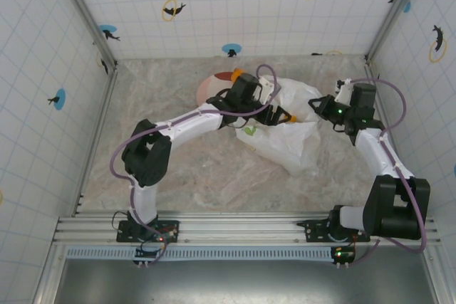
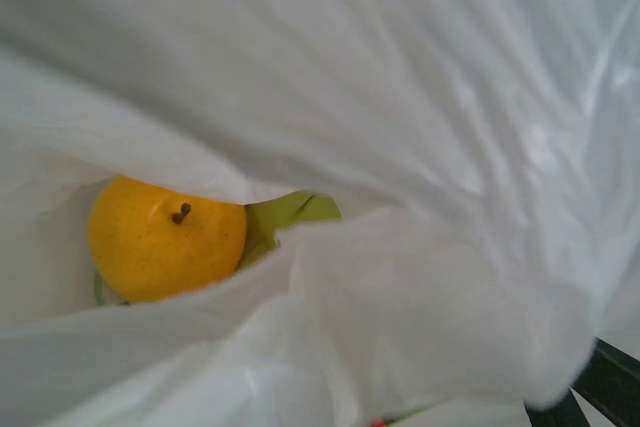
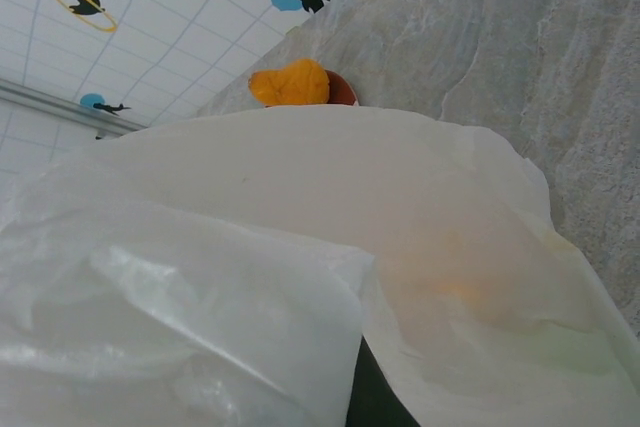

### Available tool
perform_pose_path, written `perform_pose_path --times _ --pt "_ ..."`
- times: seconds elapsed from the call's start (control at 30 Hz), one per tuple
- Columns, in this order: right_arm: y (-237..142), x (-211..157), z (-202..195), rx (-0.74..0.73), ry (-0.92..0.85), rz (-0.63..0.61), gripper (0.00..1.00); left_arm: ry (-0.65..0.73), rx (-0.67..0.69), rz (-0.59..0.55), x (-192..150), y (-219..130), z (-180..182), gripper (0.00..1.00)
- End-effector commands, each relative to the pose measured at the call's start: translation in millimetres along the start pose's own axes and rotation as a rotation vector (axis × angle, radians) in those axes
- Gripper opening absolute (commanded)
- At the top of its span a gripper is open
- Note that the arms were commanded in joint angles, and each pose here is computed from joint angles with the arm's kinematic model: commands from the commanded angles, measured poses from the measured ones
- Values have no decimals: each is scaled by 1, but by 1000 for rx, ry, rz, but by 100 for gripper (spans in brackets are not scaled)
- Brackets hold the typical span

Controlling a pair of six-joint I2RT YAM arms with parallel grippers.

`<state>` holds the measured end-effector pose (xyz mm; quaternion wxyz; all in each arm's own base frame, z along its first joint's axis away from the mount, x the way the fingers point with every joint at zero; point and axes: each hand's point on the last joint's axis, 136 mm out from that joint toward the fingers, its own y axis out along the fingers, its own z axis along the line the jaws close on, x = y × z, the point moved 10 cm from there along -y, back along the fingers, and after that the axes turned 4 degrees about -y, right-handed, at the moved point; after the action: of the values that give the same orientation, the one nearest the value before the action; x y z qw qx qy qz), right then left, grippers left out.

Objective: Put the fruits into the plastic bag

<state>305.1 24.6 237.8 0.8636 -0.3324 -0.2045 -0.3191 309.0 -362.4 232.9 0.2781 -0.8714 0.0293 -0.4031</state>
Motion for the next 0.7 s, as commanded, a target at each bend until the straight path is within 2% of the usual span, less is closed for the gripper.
perform_pose_path --times 0.0,0.23,0.47,0.67 --pt "-4 -2 -3 -1 -17 -8 0 30 -5 -66 11 -29 -5 94" --pt "-4 -2 -7 -12 -11 -9 0 6 -75 -146 12 -70 -9 91" --pt "-5 -1 -9 -17 -9 -10 0 37 -137 -223 10 -105 -17 91" --pt "-3 -1 -9 -6 -4 -11 0 64 -290 -248 15 -121 -26 91"
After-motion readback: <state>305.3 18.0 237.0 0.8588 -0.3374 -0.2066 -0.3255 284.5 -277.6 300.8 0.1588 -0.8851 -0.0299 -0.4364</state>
